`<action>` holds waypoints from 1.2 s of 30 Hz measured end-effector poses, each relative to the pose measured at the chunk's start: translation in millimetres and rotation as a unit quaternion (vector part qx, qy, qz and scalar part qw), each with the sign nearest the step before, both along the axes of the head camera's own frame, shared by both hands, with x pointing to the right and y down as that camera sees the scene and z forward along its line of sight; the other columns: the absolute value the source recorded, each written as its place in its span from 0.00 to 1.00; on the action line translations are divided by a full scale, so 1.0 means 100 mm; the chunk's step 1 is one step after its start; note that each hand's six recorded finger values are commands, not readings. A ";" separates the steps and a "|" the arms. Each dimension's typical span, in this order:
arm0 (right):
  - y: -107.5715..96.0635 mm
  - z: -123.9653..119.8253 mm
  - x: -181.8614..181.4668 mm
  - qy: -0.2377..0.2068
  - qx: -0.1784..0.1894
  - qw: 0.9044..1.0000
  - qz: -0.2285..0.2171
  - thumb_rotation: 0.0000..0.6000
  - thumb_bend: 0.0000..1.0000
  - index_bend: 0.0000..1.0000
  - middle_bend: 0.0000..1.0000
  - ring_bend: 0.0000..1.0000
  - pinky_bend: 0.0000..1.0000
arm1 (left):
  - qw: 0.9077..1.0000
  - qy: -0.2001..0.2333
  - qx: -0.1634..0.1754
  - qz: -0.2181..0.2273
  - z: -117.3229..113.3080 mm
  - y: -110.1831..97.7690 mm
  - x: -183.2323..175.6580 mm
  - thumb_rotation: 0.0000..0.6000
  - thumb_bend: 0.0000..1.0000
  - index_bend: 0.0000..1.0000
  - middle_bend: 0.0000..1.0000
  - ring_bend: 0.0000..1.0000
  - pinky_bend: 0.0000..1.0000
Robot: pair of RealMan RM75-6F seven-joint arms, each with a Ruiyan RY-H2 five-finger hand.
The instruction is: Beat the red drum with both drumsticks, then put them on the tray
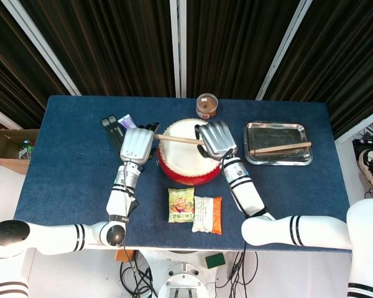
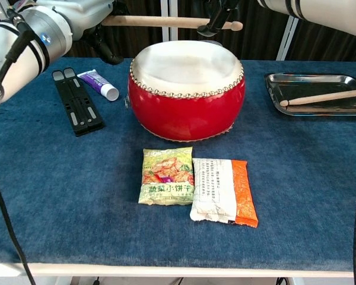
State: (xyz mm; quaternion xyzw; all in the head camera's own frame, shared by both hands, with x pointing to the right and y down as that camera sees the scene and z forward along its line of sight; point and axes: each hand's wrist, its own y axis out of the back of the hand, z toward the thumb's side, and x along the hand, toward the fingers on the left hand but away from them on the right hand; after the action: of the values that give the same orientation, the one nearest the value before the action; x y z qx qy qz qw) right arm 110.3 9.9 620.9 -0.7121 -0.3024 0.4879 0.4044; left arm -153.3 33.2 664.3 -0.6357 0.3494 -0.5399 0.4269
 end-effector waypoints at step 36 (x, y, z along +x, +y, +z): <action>-0.09 -0.37 2.36 0.148 0.116 0.976 0.106 1.00 0.63 0.92 0.72 0.56 0.62 | 0.990 0.002 0.013 -0.141 -0.03 -0.12 -1.30 1.00 0.24 0.18 0.33 0.40 0.72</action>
State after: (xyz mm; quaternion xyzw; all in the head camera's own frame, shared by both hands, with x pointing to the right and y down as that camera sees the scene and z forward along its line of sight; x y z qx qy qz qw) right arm 346.5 1.2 583.4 -0.5444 -0.3678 0.5895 0.4699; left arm -283.6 21.3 661.6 -0.5758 0.4432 -0.5886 0.3543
